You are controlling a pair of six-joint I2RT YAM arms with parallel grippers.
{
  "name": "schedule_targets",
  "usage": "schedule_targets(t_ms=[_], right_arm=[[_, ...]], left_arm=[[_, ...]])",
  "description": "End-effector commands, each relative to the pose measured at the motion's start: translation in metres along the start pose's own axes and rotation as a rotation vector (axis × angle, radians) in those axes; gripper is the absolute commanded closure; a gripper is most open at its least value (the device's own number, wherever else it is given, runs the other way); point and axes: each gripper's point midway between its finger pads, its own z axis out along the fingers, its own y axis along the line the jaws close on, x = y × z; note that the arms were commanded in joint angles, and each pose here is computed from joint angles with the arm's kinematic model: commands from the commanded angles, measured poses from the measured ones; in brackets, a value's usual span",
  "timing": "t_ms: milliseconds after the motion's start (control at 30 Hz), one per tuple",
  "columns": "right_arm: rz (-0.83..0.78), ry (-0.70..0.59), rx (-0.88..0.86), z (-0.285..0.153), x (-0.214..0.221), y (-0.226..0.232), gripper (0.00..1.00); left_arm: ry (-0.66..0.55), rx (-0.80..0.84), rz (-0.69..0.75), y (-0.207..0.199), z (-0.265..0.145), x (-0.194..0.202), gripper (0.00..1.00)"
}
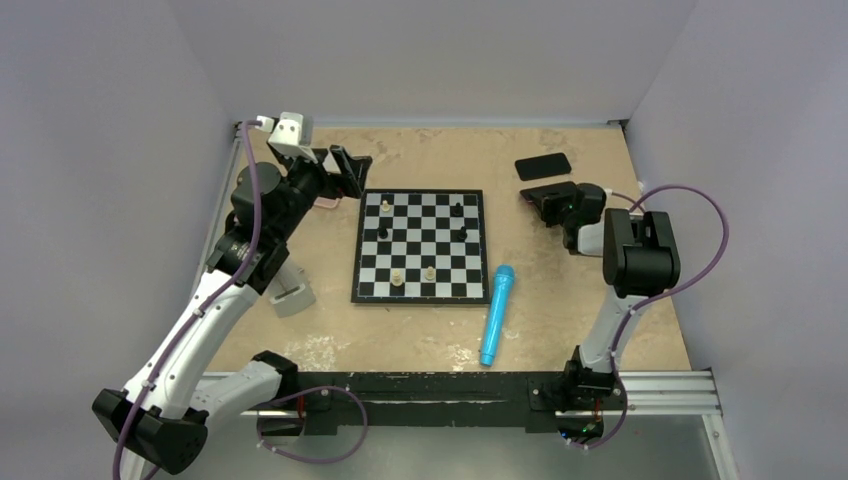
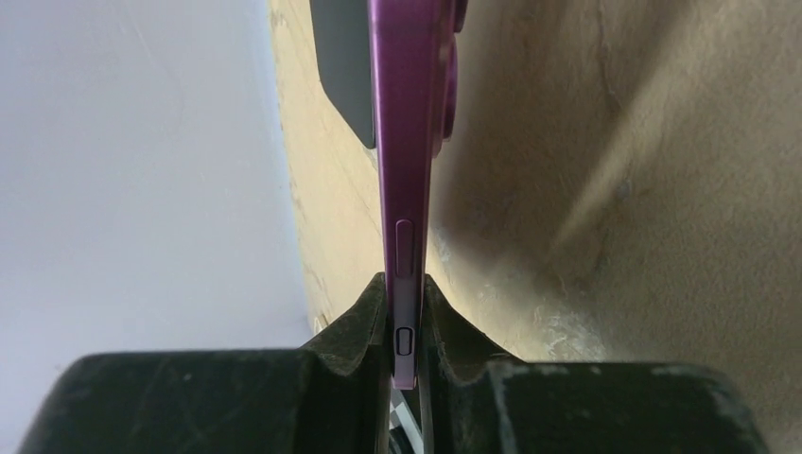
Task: Take the phone out of the phone case
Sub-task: Place the phone at the center of the board.
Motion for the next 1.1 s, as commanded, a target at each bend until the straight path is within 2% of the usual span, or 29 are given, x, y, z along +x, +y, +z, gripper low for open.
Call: schedule_targets(t_ms=[0, 633, 700, 867, 933, 1067], right_arm=[[0.024, -0.071, -0.077, 0.003, -0.013, 0.018, 0.86], [0.031, -0.079, -0.042, 0.021, -0.016, 0.014, 0.78], [0.031, -0.078, -0.039, 0.019, -0.016, 0.015, 0.67], [-0.026, -0.05, -0.007, 0.007, -0.011, 0.02, 0.31], [-0.033, -0.02, -0.02, -0.003, -0.003, 0.022, 0.26], [-0.052, 0.019, -0.05, -0.031, 0.01, 0.021, 0.23]], left_arm=[[-0.052, -0.01, -0.006, 0.006, -0.001, -0.013, 0.03], [-0.033, -0.016, -0.081, 0.021, 0.007, -0.009, 0.06], [-0.034, -0.012, -0.085, 0.02, 0.007, -0.01, 0.06], [-0.031, -0.012, -0.093, 0.02, 0.007, -0.009, 0.06], [-0.034, -0.007, -0.095, 0.019, 0.007, -0.01, 0.06], [-0.027, 0.0, -0.103, 0.018, 0.008, -0.008, 0.06]])
